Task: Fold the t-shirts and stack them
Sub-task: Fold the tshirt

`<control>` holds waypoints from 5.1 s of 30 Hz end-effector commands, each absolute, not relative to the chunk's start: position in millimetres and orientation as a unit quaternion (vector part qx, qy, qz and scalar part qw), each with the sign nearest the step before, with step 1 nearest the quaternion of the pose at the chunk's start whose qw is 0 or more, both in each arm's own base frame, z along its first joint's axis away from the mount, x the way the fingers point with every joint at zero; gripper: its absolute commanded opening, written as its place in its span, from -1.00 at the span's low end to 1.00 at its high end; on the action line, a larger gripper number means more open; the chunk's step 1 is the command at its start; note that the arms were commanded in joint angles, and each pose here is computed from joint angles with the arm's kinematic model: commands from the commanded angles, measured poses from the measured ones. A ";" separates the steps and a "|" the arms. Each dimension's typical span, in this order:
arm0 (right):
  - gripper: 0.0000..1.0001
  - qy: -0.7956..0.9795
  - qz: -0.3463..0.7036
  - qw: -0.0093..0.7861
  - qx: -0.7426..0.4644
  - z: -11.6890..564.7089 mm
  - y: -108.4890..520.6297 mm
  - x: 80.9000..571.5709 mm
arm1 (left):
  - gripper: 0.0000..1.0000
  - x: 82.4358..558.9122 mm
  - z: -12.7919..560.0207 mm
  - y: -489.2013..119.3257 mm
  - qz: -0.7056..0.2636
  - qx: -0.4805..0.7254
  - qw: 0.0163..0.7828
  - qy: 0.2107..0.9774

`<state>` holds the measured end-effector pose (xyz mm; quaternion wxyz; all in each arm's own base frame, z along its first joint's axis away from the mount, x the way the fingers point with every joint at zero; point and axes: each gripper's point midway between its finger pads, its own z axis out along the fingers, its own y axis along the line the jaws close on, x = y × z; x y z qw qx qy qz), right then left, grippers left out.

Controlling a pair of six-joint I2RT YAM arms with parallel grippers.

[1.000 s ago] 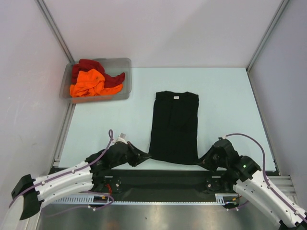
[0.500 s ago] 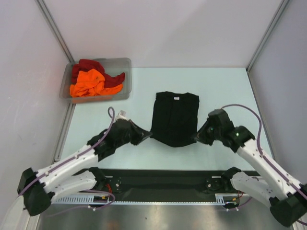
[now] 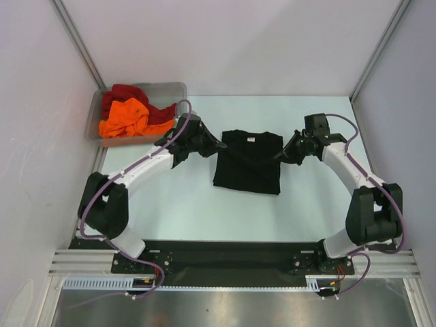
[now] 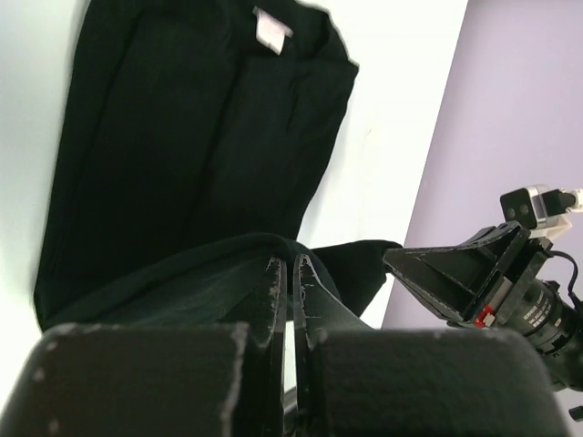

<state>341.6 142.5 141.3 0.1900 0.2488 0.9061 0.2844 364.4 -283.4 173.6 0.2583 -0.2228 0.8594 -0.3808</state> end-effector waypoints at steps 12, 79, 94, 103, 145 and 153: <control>-1.00 0.886 0.340 0.222 0.223 161.2 125.0 436.4 | -0.99 454.3 192.6 -305.4 -0.425 -0.205 0.292 0.832; 0.29 0.901 0.326 0.241 0.156 134.0 86.9 532.3 | -0.10 492.4 174.3 -294.6 -0.389 -0.024 0.282 0.876; -0.49 0.812 0.511 0.215 0.181 110.6 152.0 547.0 | -0.23 501.6 128.0 -333.9 -0.465 -0.013 0.253 0.848; -0.51 0.818 0.496 0.200 0.214 53.5 137.9 557.9 | -0.23 530.1 65.1 -324.7 -0.461 -0.078 0.225 0.855; -0.72 0.866 0.477 0.052 0.138 35.5 177.5 379.6 | -0.28 369.6 22.5 -305.5 -0.394 0.013 0.105 0.913; -0.65 0.876 0.458 0.085 0.127 74.7 155.2 375.0 | -0.28 367.8 76.0 -303.1 -0.387 0.038 0.147 0.910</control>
